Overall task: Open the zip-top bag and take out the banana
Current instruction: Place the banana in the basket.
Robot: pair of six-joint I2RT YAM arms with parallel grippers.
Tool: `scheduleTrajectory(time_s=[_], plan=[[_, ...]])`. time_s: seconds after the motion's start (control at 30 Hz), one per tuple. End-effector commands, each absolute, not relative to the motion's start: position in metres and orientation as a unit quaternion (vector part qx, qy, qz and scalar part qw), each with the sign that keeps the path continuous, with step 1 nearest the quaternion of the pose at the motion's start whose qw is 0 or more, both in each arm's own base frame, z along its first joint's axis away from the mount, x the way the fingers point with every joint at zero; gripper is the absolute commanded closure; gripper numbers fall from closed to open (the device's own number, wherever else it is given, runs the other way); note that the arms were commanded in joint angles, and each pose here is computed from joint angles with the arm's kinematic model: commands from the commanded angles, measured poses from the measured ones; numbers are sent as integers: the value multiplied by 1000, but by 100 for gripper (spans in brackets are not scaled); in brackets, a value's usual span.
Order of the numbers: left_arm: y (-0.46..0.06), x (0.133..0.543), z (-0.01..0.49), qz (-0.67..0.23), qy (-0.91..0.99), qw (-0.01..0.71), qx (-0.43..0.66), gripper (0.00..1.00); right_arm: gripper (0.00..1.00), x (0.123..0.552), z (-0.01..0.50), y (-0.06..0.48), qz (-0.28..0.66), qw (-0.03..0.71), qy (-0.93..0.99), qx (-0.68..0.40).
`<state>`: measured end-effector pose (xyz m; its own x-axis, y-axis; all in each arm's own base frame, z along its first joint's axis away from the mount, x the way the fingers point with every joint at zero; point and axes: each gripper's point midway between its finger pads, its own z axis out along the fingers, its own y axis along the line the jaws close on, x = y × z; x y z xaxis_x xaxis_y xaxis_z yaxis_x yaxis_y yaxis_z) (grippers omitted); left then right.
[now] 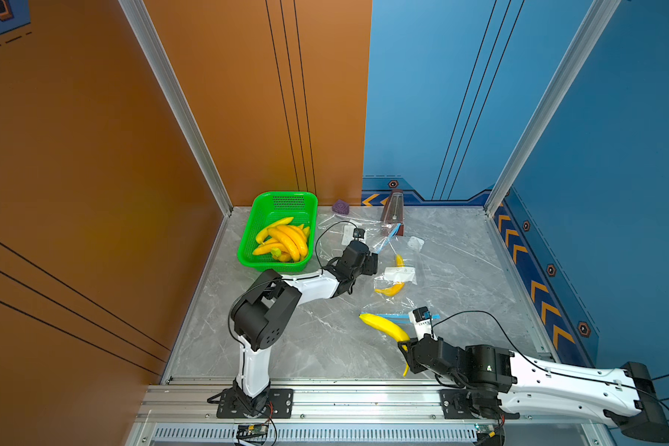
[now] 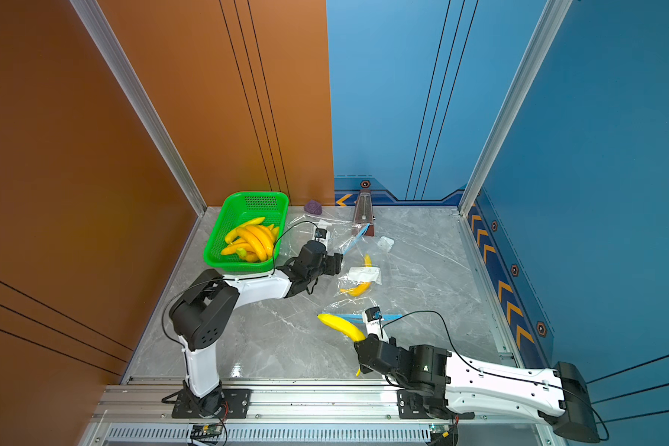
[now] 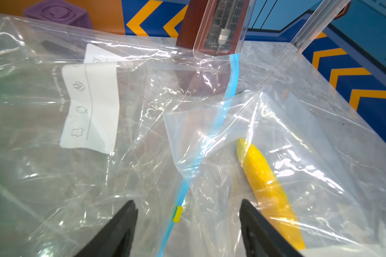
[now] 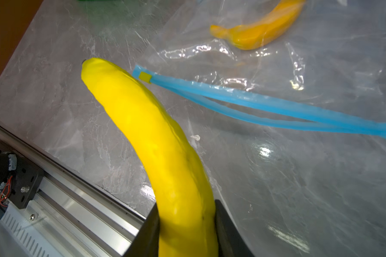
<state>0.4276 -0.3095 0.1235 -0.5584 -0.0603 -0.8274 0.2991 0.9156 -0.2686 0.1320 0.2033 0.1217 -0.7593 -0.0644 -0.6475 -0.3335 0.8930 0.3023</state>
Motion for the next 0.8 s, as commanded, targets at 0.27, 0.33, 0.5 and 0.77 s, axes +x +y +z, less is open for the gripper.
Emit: scheduleTrajectory(time_s=[0.27, 0.33, 0.5, 0.77], plan=[[-158, 343, 212, -92, 851, 516, 6, 1, 71, 225, 174, 246, 171, 423, 886, -88], [-125, 325, 228, -67, 841, 536, -20, 1, 72, 248, 175, 263, 165, 428, 884, -88], [-61, 282, 246, -35, 818, 569, -76, 2, 73, 296, 178, 323, 165, 429, 882, -107], [-14, 243, 248, -31, 790, 594, -146, 2, 74, 372, 196, 428, 175, 458, 857, -159]])
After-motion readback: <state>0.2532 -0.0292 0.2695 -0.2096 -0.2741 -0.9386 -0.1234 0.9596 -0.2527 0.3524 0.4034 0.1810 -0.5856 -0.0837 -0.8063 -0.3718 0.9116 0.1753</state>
